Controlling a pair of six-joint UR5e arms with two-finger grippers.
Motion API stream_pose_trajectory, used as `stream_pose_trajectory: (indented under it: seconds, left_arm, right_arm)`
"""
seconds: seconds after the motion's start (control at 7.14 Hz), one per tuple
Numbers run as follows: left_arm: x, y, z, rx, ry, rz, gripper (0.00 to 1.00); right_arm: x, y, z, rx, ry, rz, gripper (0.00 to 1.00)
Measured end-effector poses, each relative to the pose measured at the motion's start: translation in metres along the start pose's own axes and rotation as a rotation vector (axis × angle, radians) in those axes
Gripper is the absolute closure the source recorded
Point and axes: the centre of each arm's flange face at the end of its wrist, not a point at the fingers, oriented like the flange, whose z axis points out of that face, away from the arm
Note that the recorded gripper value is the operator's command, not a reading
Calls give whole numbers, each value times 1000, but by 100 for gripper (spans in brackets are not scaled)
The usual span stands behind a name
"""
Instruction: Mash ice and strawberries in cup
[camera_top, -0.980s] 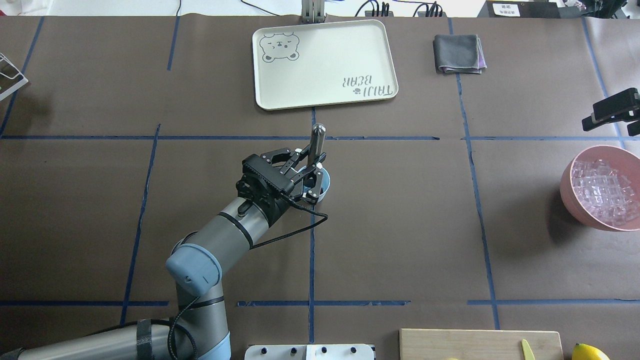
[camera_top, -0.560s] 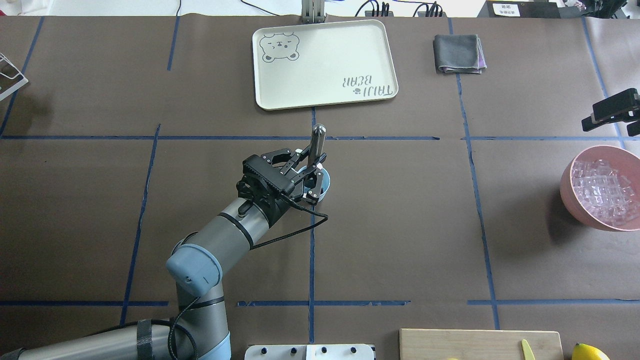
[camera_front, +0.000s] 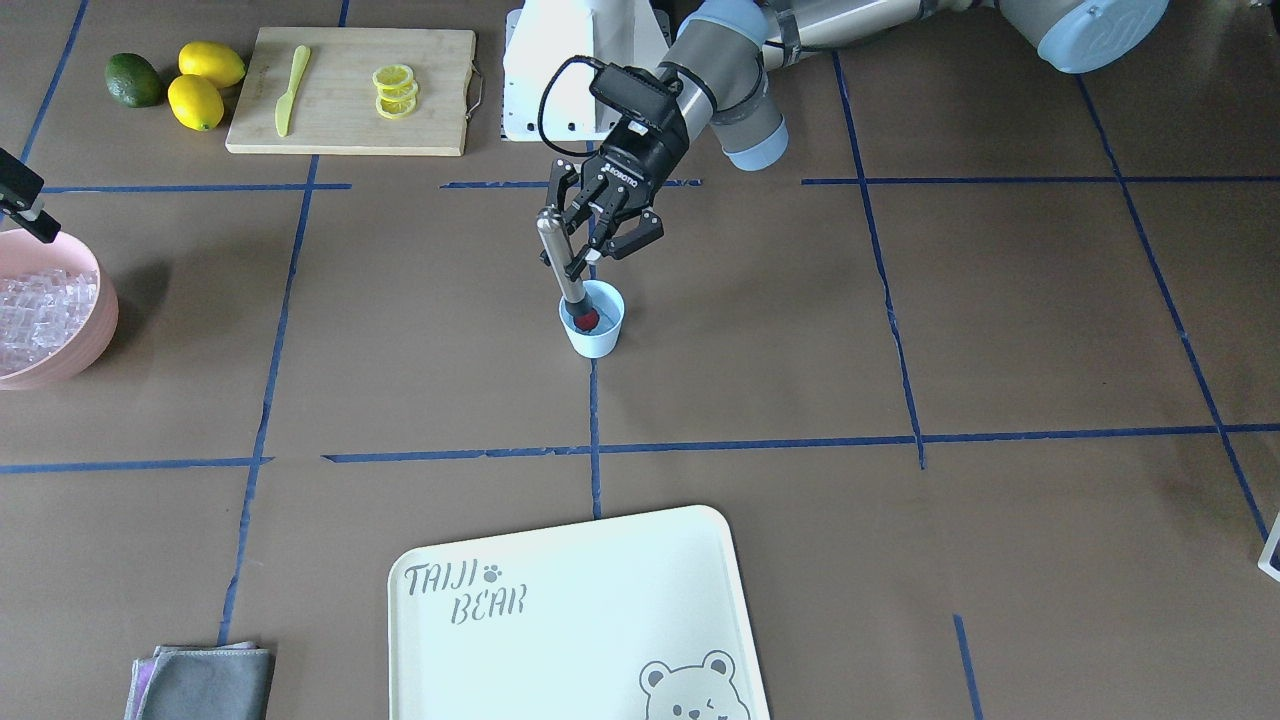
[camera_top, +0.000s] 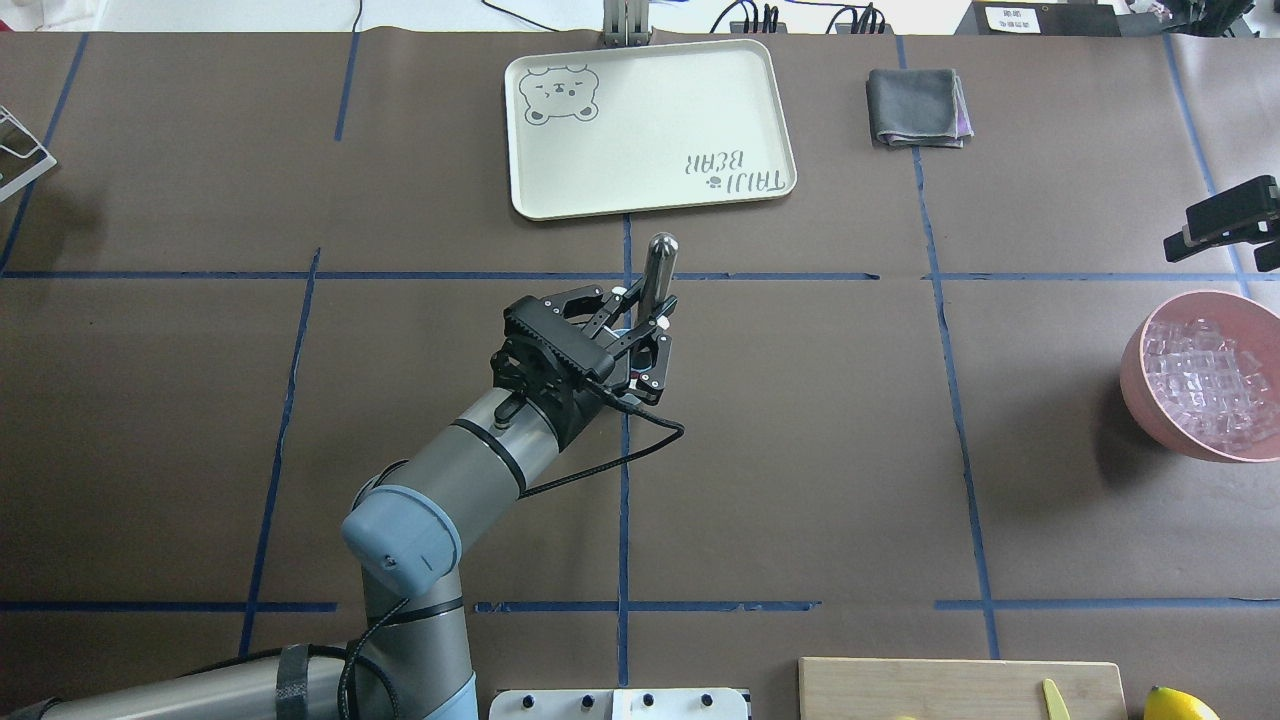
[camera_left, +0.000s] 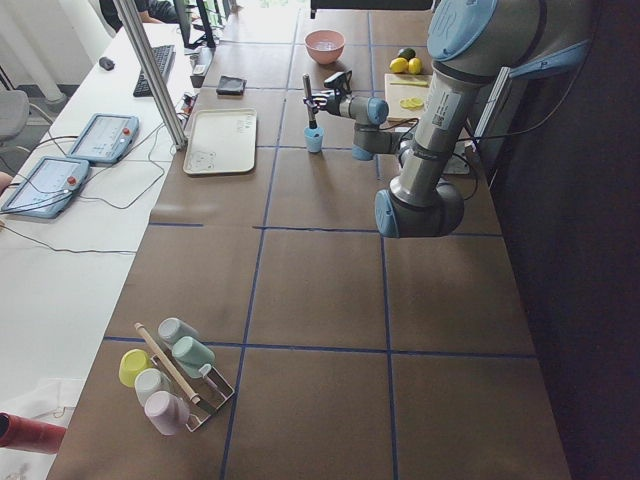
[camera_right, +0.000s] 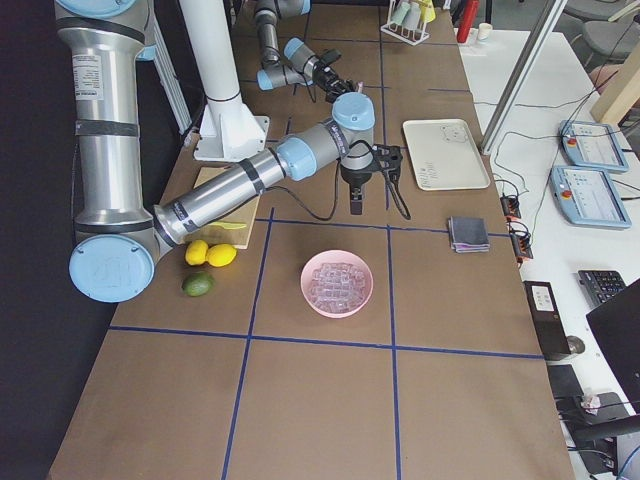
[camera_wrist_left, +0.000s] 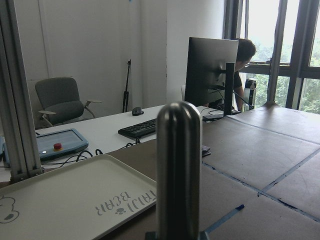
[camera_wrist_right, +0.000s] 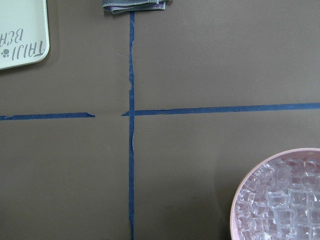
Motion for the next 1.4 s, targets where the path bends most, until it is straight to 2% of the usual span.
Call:
stream_pose_trajectory:
  seconds: [0.28,0.42,0.7,0.98,1.4]
  left_arm:
    - [17,-81,-31,-102,-38,72,100]
    - [15,-104,-47,-147,-58,104,100]
    - [-1,-113,-64,-186,-80,126,100]
    - [-39,-109,-67,-214,-125,58,100]
    - [-152,-102,-74,-327,-206,28,100]
  right_arm:
    - [0,0,0,0,0,0,1]
    - [0,0,0,-1,0,1,0]
    - [1,0,1,-3,1,2,0]
    - [2,0,1,-3,2,1,0]
    - [6,2,3,-7,6,4,0]
